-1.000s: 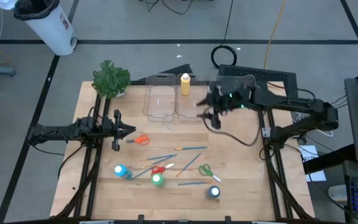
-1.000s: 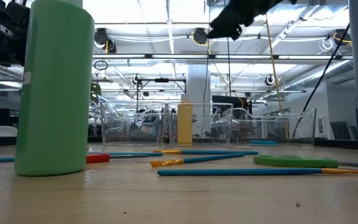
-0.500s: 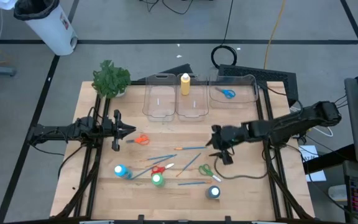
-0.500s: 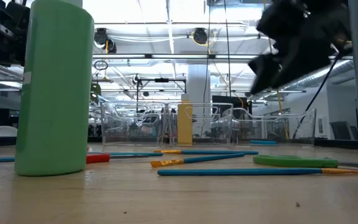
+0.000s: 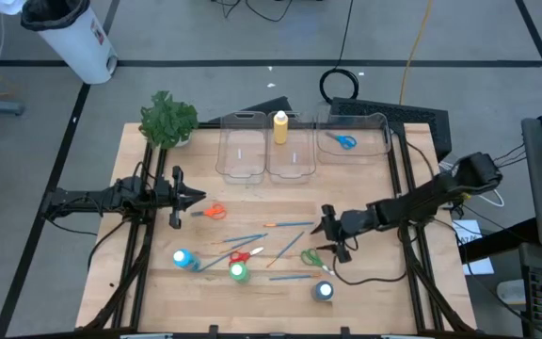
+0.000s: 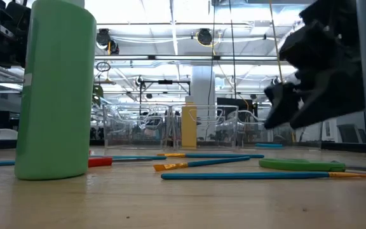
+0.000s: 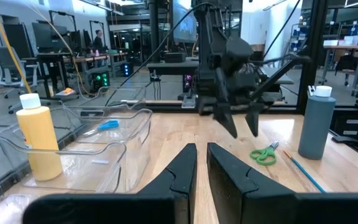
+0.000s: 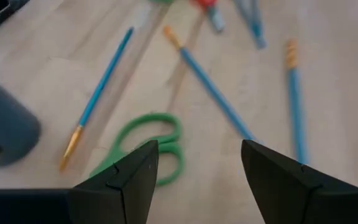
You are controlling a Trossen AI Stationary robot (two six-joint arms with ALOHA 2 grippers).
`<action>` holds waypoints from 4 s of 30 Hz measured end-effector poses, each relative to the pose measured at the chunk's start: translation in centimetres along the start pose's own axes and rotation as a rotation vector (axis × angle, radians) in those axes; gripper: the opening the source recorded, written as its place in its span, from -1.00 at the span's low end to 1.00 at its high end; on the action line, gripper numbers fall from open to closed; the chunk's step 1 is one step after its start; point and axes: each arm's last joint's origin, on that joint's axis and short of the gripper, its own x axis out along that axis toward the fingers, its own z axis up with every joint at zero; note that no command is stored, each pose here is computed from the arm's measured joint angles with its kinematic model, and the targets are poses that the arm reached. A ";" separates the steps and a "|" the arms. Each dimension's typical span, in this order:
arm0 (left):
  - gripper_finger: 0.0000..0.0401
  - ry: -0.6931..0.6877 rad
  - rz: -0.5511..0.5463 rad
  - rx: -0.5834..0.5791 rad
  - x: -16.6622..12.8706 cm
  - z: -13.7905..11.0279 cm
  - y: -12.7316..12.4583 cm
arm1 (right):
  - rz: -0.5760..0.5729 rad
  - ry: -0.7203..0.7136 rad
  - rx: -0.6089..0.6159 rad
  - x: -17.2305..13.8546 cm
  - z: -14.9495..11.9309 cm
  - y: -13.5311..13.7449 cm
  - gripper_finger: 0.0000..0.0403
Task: Pick & Place Paint Supplies
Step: Put the green scissors into the right transparent bin
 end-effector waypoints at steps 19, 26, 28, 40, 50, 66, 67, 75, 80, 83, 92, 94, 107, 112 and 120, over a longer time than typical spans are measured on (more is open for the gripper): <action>-0.77 0.000 0.000 0.000 0.0 0.0 0.0 | -0.139 0.217 0.044 1.5 -2.8 0.3 0.10; -0.77 0.000 0.000 0.000 0.0 0.0 0.0 | -0.163 0.324 0.065 0.3 -3.3 0.2 0.10; -0.77 0.000 0.000 0.000 0.0 0.0 0.0 | -0.202 0.354 0.054 -0.5 -3.3 0.1 0.10; -0.77 0.000 0.000 0.000 0.0 0.0 0.0 | -0.401 0.496 0.101 -6.3 -3.4 -0.4 0.10; -0.77 0.000 0.000 0.000 0.0 0.0 0.0 | -0.488 0.526 0.364 -7.6 -4.0 -0.4 0.10; -0.77 0.000 0.000 0.000 0.0 0.0 0.0 | -0.185 0.408 0.695 -6.4 -2.4 0.5 0.10; -0.77 0.000 0.000 0.000 0.0 0.0 0.0 | -0.178 0.404 0.670 -6.4 -2.4 0.5 0.10; -0.77 0.000 0.000 0.000 0.0 0.0 0.0 | -0.332 0.355 0.413 -6.2 -2.3 -0.1 0.10; -0.77 0.000 0.000 0.000 0.0 0.0 0.0 | -0.298 0.374 0.352 -5.0 -2.5 0.0 0.10; -0.77 0.000 0.000 0.000 0.0 0.0 0.0 | -0.298 0.405 0.331 -4.3 -2.9 0.0 0.10; -0.77 0.000 0.000 0.000 0.0 0.0 0.0 | -0.323 0.530 0.291 -3.5 -4.2 -0.1 -0.14; -0.77 -0.001 0.000 0.000 0.0 0.0 0.0 | -0.327 0.545 0.292 -3.7 -4.3 -0.1 -0.28; -0.77 0.000 0.000 0.000 0.0 0.0 0.0 | -0.296 0.522 0.313 -4.5 -3.9 -0.1 -0.95; -0.77 0.000 0.000 0.000 0.0 0.0 0.0 | -0.263 0.477 0.352 -5.8 -3.3 0.1 -0.98; -0.77 -0.001 0.000 0.000 0.0 0.0 0.0 | -0.288 0.237 0.406 -8.2 -1.1 -0.1 -0.99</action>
